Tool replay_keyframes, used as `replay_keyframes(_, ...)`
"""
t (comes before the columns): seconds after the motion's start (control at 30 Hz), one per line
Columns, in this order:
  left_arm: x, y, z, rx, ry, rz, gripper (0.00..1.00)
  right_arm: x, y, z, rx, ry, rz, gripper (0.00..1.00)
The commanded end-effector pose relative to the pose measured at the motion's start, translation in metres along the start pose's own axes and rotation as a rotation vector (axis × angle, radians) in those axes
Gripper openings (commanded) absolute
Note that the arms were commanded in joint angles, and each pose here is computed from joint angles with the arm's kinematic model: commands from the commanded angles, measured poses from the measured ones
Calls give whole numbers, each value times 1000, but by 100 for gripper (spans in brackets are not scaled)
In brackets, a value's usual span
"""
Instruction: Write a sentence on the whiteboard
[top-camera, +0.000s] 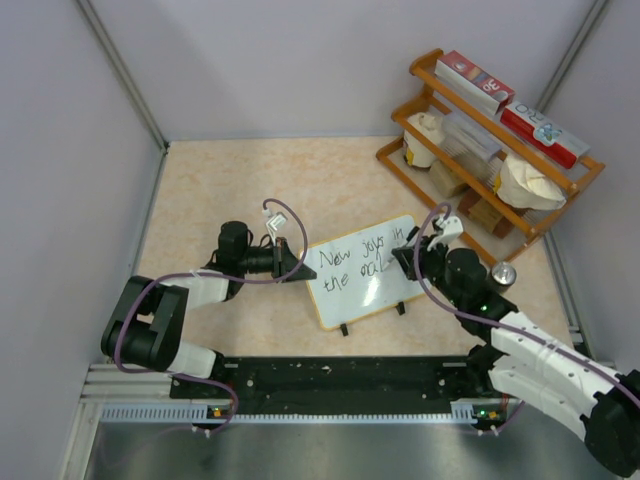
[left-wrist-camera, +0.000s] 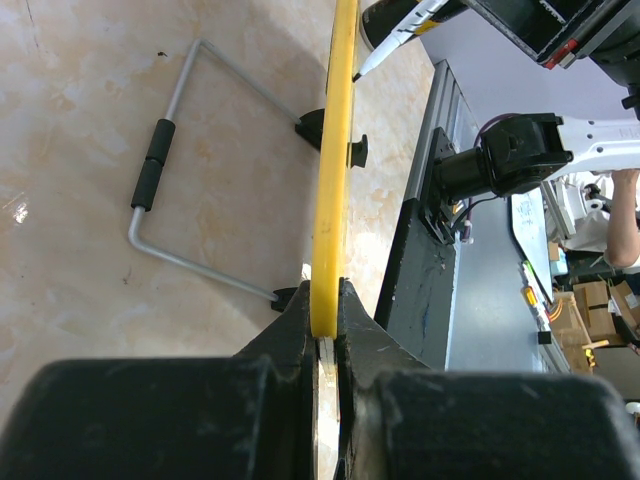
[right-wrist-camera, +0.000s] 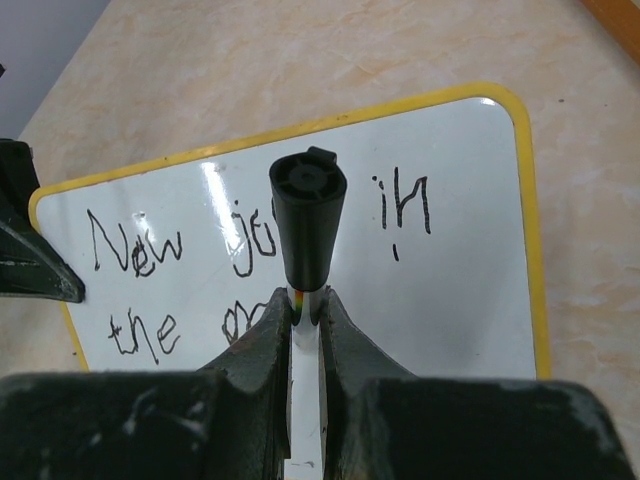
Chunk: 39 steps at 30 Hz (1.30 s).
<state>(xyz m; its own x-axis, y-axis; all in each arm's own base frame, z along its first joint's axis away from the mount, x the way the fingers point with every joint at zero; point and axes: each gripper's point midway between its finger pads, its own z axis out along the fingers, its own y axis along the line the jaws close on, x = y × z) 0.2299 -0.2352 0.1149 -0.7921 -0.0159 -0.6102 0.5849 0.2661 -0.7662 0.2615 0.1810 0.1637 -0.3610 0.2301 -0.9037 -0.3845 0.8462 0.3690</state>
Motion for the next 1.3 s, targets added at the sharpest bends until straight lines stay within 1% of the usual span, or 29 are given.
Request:
replay_keyframes(0.0, -9, 8, 3, -19, -23, 108, 0, -27, 5, 6, 4, -60, -5, 0)
replay_keyframes(0.23, -8, 8, 3, -18, -22, 106, 0, -47, 15, 1, -29, -109, -5, 0)
replay_keyframes(0.37, -8, 8, 3, -17, -20, 105, 0, -53, 13, -5, -19, -133, -10, 0)
replay_keyframes(0.63, -8, 9, 3, -18, -21, 104, 0, -46, 1, 0, 32, -117, -12, 0)
replay_keyframes(1.0, -8, 8, 3, -17, -20, 105, 0, -50, -5, 3, 59, -140, 1, 0)
replay_keyframes(1.27, -8, 9, 3, -18, -22, 105, 0, -34, -5, 8, 47, -88, 6, 0)
